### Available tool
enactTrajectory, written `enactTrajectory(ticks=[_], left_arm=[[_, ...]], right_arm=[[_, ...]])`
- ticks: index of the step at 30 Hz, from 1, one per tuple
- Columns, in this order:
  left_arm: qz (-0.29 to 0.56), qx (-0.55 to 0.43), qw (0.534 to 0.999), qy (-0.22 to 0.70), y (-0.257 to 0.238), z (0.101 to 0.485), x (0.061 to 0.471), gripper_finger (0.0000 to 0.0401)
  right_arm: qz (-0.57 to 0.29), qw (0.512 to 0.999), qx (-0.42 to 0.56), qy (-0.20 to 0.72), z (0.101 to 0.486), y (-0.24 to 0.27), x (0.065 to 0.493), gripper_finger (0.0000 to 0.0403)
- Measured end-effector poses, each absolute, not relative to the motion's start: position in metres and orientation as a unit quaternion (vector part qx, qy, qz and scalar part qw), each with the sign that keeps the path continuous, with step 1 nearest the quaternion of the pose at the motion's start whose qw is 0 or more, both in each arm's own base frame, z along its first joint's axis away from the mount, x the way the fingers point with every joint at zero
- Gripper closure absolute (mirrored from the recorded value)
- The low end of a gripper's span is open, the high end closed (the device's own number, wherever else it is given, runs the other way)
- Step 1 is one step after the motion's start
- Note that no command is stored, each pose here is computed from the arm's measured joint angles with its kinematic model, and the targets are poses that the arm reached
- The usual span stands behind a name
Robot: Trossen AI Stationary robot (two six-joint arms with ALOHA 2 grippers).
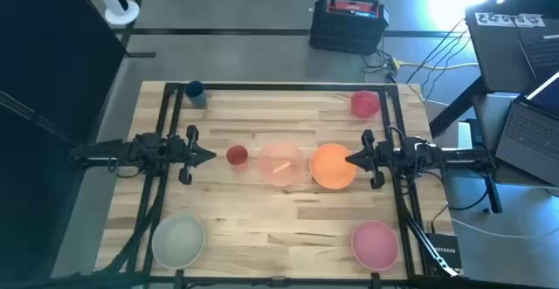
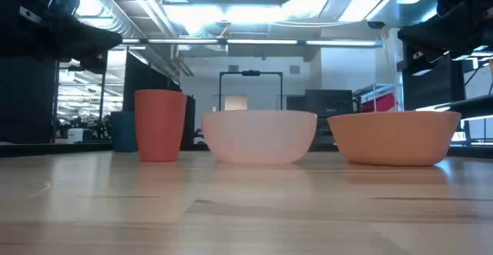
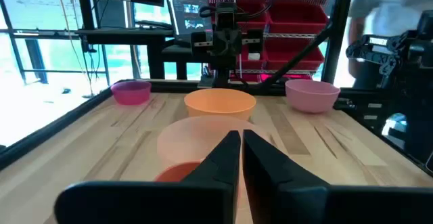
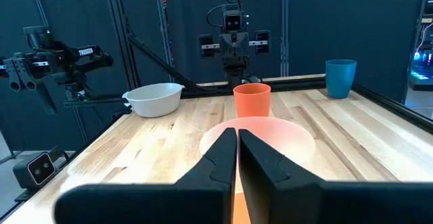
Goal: Nest bowls inside each other
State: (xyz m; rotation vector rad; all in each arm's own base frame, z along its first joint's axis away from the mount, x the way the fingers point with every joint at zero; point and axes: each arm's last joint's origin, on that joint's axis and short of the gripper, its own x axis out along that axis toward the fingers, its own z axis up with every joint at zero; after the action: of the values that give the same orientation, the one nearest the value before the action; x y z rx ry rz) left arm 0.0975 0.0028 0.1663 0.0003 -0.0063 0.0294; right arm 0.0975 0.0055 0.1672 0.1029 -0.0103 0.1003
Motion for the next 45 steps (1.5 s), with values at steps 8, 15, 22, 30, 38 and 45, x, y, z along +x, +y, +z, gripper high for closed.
enactTrajectory(ticks=[8,15,22,30,38,45], left_arm=[[0.015,0.0,1.0,-0.003,0.003,0.166,0.098,0.0401],[0.015,0.0,1.0,-0.003,0.003,0.166,0.098,0.0401],[0.015,0.0,1.0,-0.003,0.003,0.166,0.098,0.0401],[0.015,0.0,1.0,-0.003,0.003,0.166,0.098,0.0401],[0.015,0.0,1.0,-0.003,0.003,0.166,0.098,0.0401],[0.015,0.0,1.0,-0.003,0.003,0.166,0.098,0.0401]], right_arm=[[0.05,0.997,0.051,-0.005,0.167,0.006,0.098,0.0403],[0.05,0.997,0.051,-0.005,0.167,0.006,0.098,0.0403],[-0.005,0.997,-0.073,-0.008,0.167,0.002,0.098,0.0403],[-0.016,0.995,-0.093,-0.009,0.168,0.002,0.098,0.0403],[-0.07,0.992,0.027,-0.103,0.185,-0.002,0.096,0.0403],[-0.124,0.951,0.16,-0.235,0.207,-0.007,0.087,0.0403]])
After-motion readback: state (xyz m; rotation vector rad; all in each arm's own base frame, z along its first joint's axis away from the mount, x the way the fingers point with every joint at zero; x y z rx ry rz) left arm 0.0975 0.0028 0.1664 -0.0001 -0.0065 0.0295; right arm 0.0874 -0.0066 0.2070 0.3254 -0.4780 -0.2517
